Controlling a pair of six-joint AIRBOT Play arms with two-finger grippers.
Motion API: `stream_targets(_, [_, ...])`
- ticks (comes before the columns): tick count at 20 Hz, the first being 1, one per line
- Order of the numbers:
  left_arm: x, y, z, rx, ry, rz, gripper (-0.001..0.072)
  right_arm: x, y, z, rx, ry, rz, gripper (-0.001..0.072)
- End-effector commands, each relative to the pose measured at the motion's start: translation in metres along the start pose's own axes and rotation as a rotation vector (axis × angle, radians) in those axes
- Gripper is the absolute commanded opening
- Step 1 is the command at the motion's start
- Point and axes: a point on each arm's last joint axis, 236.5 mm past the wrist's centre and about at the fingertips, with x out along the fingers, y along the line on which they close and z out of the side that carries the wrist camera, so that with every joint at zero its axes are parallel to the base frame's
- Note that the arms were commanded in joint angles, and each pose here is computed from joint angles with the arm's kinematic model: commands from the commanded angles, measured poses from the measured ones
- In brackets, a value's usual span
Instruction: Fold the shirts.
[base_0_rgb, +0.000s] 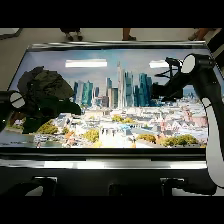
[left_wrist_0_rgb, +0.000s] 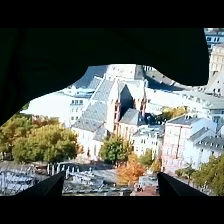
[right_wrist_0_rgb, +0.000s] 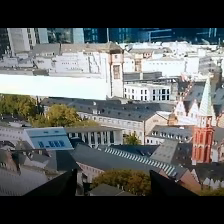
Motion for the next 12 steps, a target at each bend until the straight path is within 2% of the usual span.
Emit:
stream_targets(1, [0.000, 0.000, 0.000, 0.000, 0.000, 0.000, 0.0709, 0.000, 0.001, 0.000, -0.001, -0.001, 0.000, 0.0560])
stream_targets(4, [0.000, 0.000, 0.000, 0.000, -0.002, -0.001, 0.0710, 0.000, 0.001, 0.001, 0.000, -0.004, 0.001, 0.0558])
stream_targets(9, [0.005, -0.007, 0.049, -0.009, -0.190, -0.031, 0.0710, -0.008, 0.009, 0.059, -0.001, -0.255, 0.038, 0.0553])
stream_targets(12, [0.000, -0.025, 0.071, -0.049, -0.282, -0.117, 0.0709, -0.019, 0.013, 0.091, -0.001, -0.394, 0.056, 0.0552])
